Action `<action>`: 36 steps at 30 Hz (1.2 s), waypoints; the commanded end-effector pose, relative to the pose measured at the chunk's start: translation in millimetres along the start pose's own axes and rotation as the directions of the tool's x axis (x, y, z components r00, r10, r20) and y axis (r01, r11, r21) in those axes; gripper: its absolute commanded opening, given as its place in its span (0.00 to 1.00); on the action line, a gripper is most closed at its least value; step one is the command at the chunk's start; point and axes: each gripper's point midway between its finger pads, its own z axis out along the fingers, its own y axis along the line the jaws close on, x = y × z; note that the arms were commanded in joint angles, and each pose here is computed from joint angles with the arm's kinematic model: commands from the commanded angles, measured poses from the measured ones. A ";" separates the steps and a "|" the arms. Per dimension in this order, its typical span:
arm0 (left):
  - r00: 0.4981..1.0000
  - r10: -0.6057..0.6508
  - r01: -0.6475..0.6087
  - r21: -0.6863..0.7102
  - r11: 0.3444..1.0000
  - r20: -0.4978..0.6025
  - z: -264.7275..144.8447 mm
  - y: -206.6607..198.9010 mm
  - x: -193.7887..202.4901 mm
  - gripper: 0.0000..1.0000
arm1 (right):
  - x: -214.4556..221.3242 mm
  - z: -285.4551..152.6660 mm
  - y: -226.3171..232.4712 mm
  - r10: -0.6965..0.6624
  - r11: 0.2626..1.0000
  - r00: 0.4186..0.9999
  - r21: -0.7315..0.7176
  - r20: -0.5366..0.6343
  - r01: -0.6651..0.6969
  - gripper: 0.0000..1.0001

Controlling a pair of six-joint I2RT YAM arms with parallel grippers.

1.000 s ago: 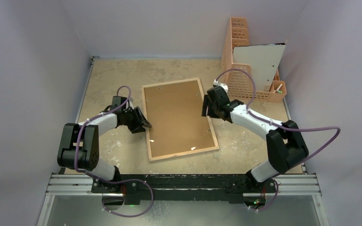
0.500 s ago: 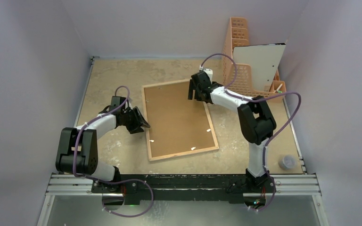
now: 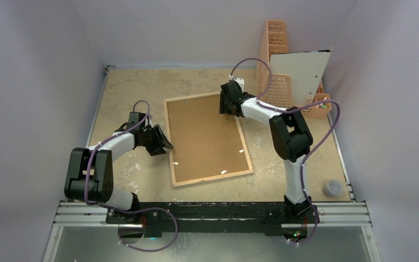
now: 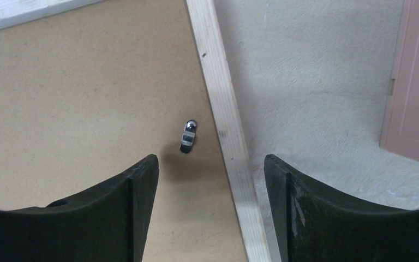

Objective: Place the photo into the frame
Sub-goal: Install the photo frame at the center of the board.

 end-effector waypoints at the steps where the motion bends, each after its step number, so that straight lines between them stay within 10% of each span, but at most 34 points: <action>1: 1.000 0.023 -0.023 0.002 1.000 0.004 0.7 -1.3 -2.0 0.44 | -8.3 11.8 -7.7 0.005 1.000 1.000 0.006 0.022 -0.005 0.71; 36: 1.000 0.023 -0.023 -0.007 1.000 -0.001 0.1 2.4 2.1 0.44 | 2.8 10.9 -16.3 0.010 0.997 1.000 -0.073 0.019 -0.009 0.24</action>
